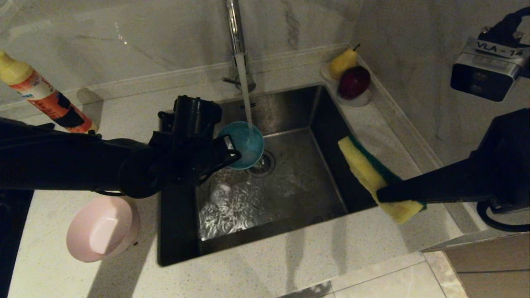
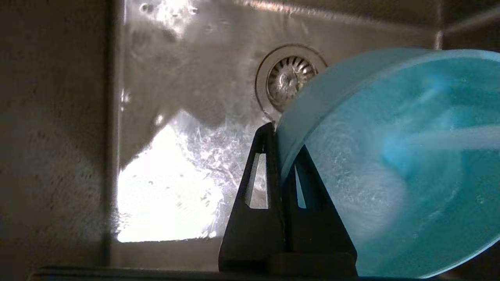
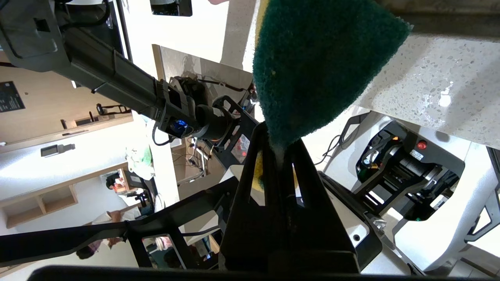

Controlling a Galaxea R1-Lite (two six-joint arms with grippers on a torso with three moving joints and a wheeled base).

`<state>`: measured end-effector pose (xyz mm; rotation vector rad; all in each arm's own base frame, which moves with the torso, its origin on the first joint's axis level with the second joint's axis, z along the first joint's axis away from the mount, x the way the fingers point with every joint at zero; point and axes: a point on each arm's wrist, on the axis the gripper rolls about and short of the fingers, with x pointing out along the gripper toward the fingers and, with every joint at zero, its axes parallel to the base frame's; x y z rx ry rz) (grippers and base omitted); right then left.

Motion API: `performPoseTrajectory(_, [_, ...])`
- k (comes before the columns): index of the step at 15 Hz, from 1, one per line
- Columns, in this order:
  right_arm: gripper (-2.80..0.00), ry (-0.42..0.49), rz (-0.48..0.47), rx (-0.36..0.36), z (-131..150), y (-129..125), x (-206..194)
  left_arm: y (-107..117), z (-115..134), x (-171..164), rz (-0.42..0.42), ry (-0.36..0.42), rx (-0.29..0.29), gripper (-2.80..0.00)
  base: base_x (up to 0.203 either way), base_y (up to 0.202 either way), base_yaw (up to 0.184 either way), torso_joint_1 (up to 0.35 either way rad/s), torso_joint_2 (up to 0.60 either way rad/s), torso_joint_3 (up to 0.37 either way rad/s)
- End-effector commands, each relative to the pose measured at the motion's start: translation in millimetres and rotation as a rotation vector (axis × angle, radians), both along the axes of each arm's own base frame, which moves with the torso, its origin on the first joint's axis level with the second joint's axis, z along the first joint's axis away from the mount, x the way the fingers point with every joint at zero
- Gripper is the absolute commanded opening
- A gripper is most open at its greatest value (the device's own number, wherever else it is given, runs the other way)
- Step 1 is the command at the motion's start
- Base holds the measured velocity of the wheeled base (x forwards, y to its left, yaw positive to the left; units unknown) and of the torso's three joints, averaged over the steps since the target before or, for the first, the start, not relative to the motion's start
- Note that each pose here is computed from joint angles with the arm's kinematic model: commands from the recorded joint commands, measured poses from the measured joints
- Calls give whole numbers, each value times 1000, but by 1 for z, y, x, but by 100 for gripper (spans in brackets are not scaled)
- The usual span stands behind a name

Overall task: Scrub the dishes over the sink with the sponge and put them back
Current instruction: Rinse the bowl

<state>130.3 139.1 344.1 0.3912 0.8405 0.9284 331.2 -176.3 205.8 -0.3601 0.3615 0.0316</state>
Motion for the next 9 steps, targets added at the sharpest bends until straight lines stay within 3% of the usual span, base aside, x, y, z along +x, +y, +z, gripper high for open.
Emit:
performPoseTrajectory(1, [-280,9,2,-4,-1,1,0,4,4,-8,-11,18,-1,-280,0,0,0,0,0,0])
performPoseTrajectory(5, [-280,2,1,4,-1,1,0,8,4,-17,-39,87,-10,-280,0,0,0,0,0,0])
performPoseTrajectory(9, [-280,-1,1,8,0,-1,-1,10,3,-21,-42,101,-9,-280,0,0,0,0,0,0])
